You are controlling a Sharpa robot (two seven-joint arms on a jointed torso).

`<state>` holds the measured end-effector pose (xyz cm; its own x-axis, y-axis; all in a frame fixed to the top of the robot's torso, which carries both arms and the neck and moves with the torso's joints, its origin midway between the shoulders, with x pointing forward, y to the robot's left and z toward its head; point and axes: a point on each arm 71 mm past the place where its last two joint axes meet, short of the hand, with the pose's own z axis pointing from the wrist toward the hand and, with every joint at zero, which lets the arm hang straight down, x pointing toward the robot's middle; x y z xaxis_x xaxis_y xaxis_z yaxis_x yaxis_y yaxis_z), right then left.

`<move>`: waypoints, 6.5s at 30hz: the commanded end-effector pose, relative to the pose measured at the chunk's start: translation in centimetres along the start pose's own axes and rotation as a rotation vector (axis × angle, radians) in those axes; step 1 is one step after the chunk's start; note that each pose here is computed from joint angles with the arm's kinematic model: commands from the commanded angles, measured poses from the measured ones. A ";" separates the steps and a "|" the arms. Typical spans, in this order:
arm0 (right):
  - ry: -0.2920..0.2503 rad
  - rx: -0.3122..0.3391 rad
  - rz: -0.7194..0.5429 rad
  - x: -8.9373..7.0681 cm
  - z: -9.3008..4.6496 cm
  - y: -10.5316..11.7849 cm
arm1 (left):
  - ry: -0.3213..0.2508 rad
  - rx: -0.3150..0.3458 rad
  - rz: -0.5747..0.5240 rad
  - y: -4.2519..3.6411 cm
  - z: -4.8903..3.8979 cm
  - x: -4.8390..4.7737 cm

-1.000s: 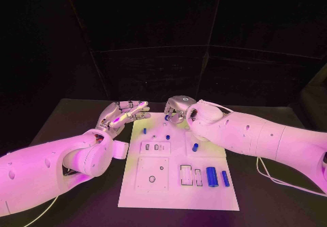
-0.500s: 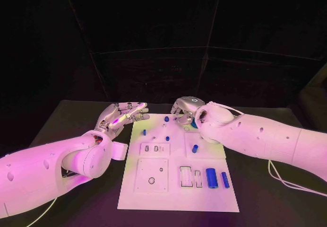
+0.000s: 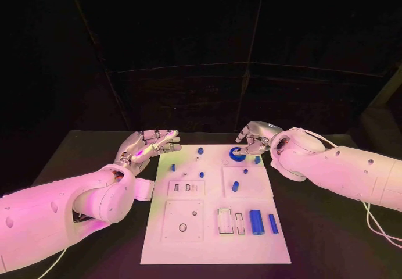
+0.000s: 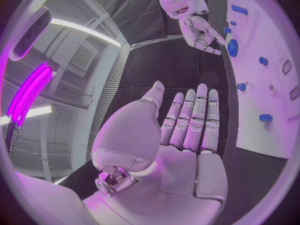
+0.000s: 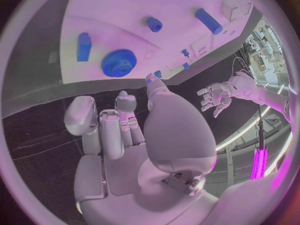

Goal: Assemble the parts on the task board

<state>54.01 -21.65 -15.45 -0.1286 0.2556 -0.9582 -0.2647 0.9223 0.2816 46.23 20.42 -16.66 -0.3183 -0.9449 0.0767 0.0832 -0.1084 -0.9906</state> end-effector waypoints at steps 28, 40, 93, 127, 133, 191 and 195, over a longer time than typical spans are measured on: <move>0.116 0.045 -0.076 0.9 1.0 -0.1 | 0.019 0.000 -0.003 0.08 0.35 0.13; 0.125 0.050 -0.115 1.2 1.5 0.4 | 0.021 -0.002 -0.005 0.13 0.41 0.17; -0.085 -0.208 -0.174 2.0 1.4 12.0 | 0.040 -0.011 -0.014 0.22 0.48 0.71; 0.034 -0.227 -0.191 5.3 3.4 13.9 | 0.039 -0.009 -0.014 0.17 0.46 0.57; 0.037 -0.205 -0.195 5.3 3.4 13.5 | 0.039 -0.010 -0.014 0.19 0.49 0.56; -0.070 -0.255 0.266 0.2 -2.5 0.8 | 0.030 -0.010 -0.010 0.18 0.40 -0.18; -0.081 -0.188 0.322 -0.4 -3.0 -2.5 | 0.027 -0.010 -0.008 0.23 0.46 -0.38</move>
<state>51.80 -24.43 -15.79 -0.1357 0.4508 -0.8823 -0.3933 0.7928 0.4655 46.78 20.69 -17.03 -0.3292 -0.9408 0.0804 0.0611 -0.1062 -0.9925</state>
